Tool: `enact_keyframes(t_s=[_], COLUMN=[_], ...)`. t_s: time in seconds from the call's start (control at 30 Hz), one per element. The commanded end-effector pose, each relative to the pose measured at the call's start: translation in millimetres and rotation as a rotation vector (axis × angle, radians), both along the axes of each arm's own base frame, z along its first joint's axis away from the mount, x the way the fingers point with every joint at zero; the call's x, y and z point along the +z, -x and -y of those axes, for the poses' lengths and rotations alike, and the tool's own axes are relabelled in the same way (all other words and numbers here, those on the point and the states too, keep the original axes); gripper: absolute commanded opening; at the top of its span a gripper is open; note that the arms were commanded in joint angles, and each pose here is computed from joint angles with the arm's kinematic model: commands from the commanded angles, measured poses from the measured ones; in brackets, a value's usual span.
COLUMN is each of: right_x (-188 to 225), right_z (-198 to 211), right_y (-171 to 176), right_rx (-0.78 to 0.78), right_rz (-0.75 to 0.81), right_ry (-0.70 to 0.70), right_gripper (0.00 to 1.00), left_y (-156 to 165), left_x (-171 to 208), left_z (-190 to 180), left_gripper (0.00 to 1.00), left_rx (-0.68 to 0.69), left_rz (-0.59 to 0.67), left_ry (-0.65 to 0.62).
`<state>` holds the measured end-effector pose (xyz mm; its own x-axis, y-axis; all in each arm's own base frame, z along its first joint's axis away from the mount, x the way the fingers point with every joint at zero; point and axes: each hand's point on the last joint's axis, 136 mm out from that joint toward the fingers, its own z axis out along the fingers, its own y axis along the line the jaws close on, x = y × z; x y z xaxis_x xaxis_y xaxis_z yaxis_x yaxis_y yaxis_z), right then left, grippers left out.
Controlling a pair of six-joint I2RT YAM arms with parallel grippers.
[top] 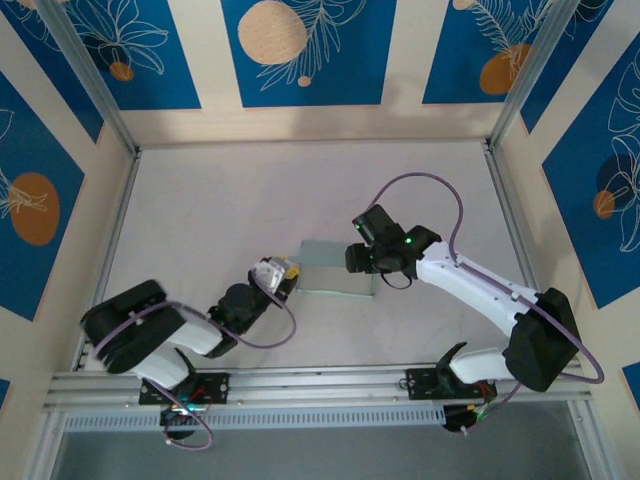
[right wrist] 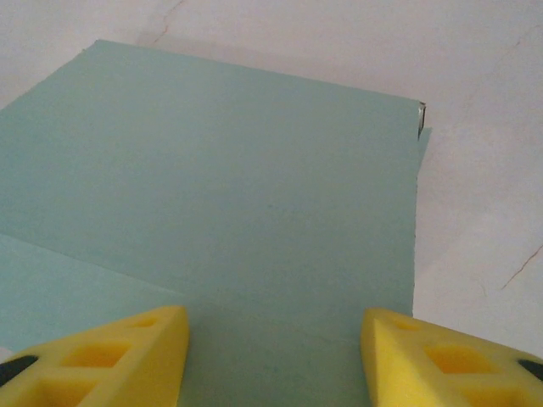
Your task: Fold the paper box
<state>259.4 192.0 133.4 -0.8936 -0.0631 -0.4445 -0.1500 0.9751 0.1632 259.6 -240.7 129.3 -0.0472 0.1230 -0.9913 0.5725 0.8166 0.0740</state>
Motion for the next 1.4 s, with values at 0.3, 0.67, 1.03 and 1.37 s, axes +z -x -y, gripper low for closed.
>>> enact_keyframes(t_s=[0.3, 0.67, 1.03, 1.37], right_x=[-34.8, -87.9, -26.4, -48.7], right_z=[-3.4, -4.6, -5.6, 19.9], right_y=[15.5, 38.0, 20.3, 9.8], right_rx=[0.019, 0.048, 0.05, -0.051], right_rz=[-0.063, -0.192, -0.118, -0.226], right_ry=[0.026, 0.068, -0.219, -0.329], right_gripper=[0.57, 0.54, 0.55, 0.54], left_y=[17.8, -4.4, -24.1, -42.3], left_x=[57.7, 38.5, -6.2, -23.5], left_z=[-77.6, -29.8, 9.9, 32.3], left_gripper=[0.26, 0.3, 0.36, 0.46], left_rx=[0.265, 0.253, 0.075, -0.05], left_rz=[-0.104, -0.47, -0.747, -0.856], left_ry=[0.044, -0.068, -0.028, 0.046])
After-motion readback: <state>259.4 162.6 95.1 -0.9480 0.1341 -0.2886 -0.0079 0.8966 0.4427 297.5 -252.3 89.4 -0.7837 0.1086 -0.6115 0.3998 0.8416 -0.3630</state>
